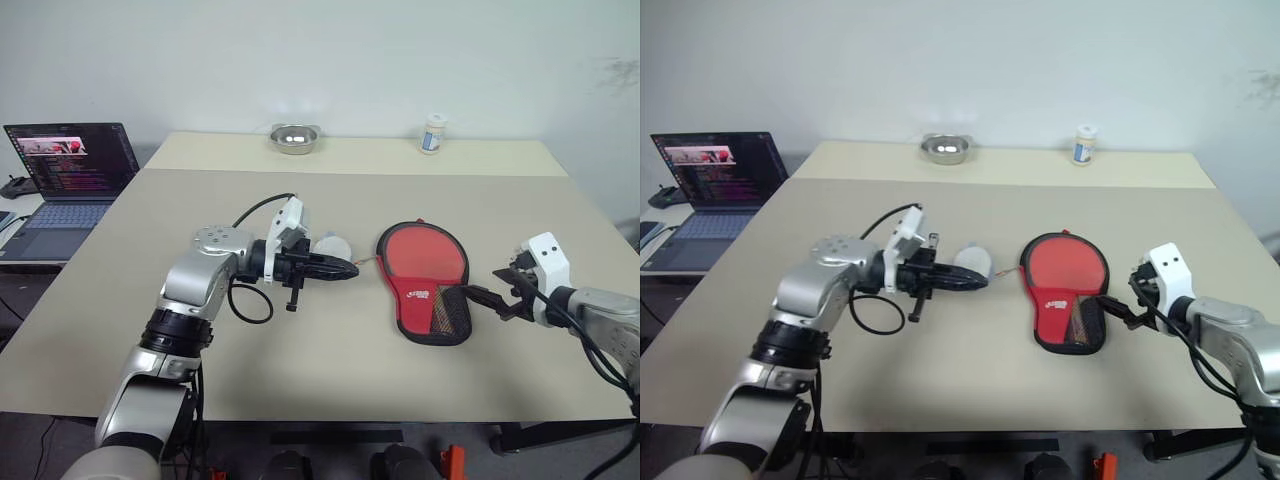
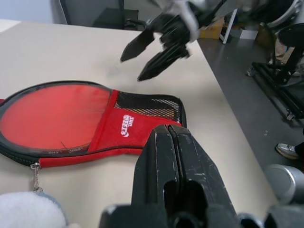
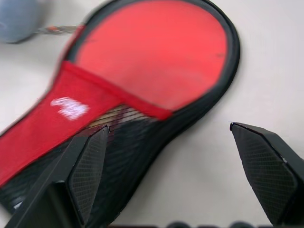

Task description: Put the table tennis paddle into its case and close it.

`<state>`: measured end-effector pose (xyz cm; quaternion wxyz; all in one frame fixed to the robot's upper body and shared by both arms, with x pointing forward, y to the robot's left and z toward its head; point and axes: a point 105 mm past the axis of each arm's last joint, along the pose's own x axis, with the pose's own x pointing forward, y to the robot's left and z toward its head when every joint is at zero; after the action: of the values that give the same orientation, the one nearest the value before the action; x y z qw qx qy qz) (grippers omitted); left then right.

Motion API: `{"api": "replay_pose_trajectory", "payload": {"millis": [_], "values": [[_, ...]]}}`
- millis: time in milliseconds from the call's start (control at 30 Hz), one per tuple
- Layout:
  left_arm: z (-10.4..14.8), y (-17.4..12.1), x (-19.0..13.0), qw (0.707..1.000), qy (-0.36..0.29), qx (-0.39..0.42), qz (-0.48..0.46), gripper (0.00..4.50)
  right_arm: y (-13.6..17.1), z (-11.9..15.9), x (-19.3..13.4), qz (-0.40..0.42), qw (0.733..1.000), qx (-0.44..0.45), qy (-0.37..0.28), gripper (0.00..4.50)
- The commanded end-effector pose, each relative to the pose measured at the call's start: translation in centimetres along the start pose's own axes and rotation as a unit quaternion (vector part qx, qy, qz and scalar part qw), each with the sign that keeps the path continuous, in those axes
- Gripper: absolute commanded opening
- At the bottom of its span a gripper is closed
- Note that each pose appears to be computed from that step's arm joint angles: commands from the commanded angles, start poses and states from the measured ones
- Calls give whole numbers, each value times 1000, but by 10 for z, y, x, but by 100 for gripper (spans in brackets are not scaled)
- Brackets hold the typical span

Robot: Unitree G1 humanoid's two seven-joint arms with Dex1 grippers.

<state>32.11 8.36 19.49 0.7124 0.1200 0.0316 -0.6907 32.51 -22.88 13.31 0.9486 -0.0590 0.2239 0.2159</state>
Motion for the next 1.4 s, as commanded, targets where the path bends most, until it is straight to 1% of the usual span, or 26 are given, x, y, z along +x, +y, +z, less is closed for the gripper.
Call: {"api": "replay_pose_trajectory", "payload": {"millis": [33, 233, 400, 533, 633, 767, 933, 1033, 1067, 1133, 1233, 1400], "values": [[10, -1, -9, 1000, -3, 25, 19, 3, -5, -1, 10, -6, 1000, 10, -6, 450], [9, -3, -11, 999, -3, 22, 27, 3, -9, -8, 29, -10, 999, 32, -1, 450], [8, -3, -8, 999, -1, 24, 27, 3, -7, -21, 43, -11, 999, 34, 24, 450], [7, -4, -7, 999, 2, 26, 24, 3, -2, -36, 49, -4, 998, 34, 53, 450], [6, -4, -6, 999, 4, 27, 25, 0, 3, -46, 49, 4, 997, 27, 73, 389], [2, -2, -10, 999, 13, 25, 33, 0, 21, -49, 52, 32, 996, 27, 78, 266], [-9, -2, -17, 998, 36, 26, 44, 0, 42, -51, 59, 56, 995, 37, 77, 101], [-15, -6, -24, 998, 46, 13, 43, 0, 52, -41, 67, 65, 995, 46, 60, 19], [-18, -9, -27, 998, 52, 7, 38, 0, 57, -35, 68, 73, 995, 47, 50, 1], [-22, -16, -31, 998, 65, -5, 24, 0, 65, -21, 70, 85, 995, 48, 33, 1], [-19, -25, -34, 998, 64, -10, 4, 0, 86, -3, 68, 118, 992, 52, 9, 1], [-13, -32, -33, 998, 60, -13, -10, 0, 121, 1, 63, 166, 985, 48, 7, 1]]}}
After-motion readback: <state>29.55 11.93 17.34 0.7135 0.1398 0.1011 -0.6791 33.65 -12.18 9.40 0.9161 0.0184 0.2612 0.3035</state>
